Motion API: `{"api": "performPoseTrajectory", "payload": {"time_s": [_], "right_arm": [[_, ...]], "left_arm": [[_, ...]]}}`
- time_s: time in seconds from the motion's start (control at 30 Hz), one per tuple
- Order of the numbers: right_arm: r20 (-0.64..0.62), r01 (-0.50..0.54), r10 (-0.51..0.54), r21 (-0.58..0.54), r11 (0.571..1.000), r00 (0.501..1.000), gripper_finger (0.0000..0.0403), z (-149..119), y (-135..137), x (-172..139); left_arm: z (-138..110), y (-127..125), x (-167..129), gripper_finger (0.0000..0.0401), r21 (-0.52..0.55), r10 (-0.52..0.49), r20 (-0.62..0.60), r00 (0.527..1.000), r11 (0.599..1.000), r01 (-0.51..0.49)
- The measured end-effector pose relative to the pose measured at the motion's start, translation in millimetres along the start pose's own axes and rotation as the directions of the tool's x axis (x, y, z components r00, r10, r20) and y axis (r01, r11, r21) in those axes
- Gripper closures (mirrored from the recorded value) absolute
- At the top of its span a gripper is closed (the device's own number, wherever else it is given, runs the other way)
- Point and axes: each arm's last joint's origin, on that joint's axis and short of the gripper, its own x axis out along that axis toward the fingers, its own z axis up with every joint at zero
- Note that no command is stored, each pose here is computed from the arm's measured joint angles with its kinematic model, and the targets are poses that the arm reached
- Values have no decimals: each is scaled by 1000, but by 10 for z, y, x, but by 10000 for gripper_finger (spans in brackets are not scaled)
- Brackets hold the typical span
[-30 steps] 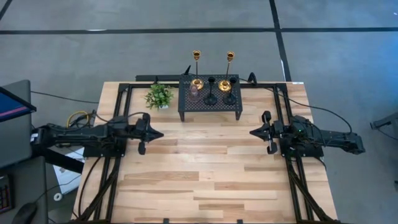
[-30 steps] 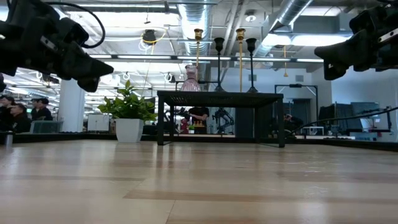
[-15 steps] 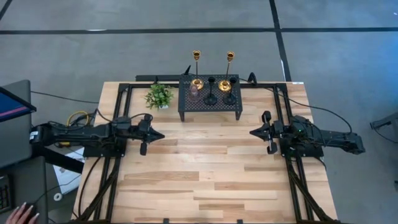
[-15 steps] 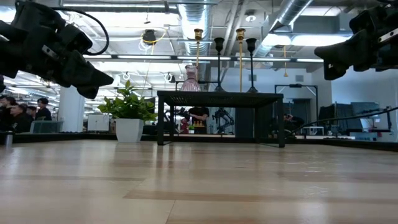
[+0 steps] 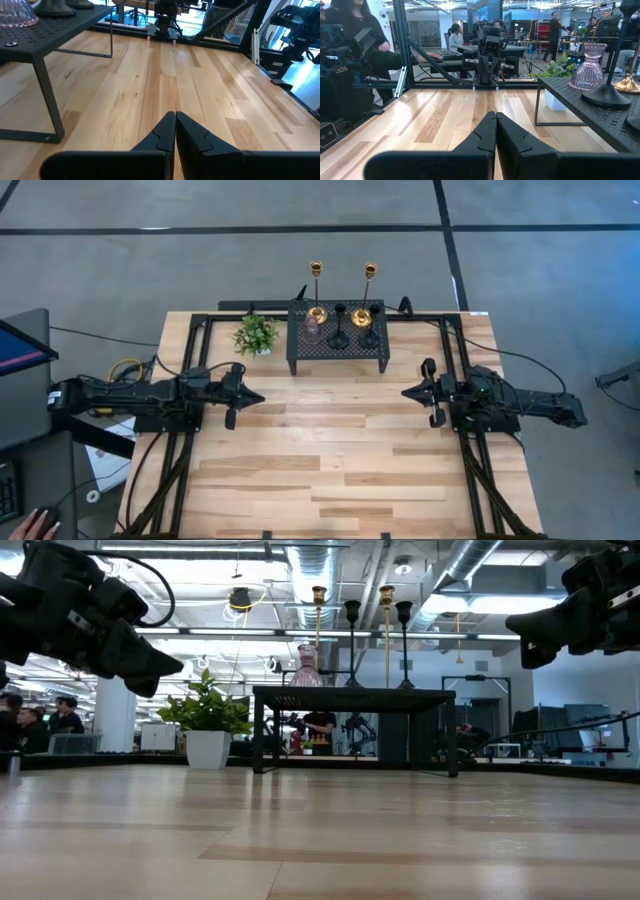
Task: Pick & Place candle stick holders
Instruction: Return to Home Position
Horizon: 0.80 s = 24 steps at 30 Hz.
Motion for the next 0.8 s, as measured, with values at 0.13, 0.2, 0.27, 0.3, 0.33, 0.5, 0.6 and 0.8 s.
{"api": "performPoseTrajectory", "payload": {"time_s": [0.13, 0.2, 0.27, 0.3, 0.33, 0.5, 0.6, 0.8], "right_arm": [[0, 0, 0, 0, 1000, 1000, 403, 0, 0, 0], [0, 0, 0, 0, 1000, 1000, 403, 0, 0, 0], [0, 0, 0, 0, 1000, 1000, 403, 0, 0, 0], [0, 0, 0, 0, 1000, 1000, 403, 0, 0, 0], [0, 0, 0, 0, 1000, 1000, 403, 0, 0, 0], [0, 0, 0, 0, 1000, 1000, 403, 0, 0, 0], [0, 0, 0, 0, 1000, 1000, 403, 0, 0, 0], [0, 0, 0, 0, 1000, 1000, 403, 0, 0, 0]], "left_arm": [[5, 0, 0, 389, 1, 0, 5, 1000, 1000, 0], [5, 0, 0, 389, 1, 0, 5, 1000, 1000, 0], [7, 0, 0, 389, 1, 0, 8, 1000, 1000, 0], [8, -1, 0, 389, 2, -1, 8, 1000, 1000, 1], [8, -1, 0, 389, 2, -1, 8, 1000, 1000, 1], [9, -1, 0, 389, 2, -1, 9, 1000, 1000, 1], [12, -1, 0, 389, 2, -1, 12, 1000, 1000, 1], [17, -1, 0, 389, 3, -1, 17, 1000, 1000, 1]]}}
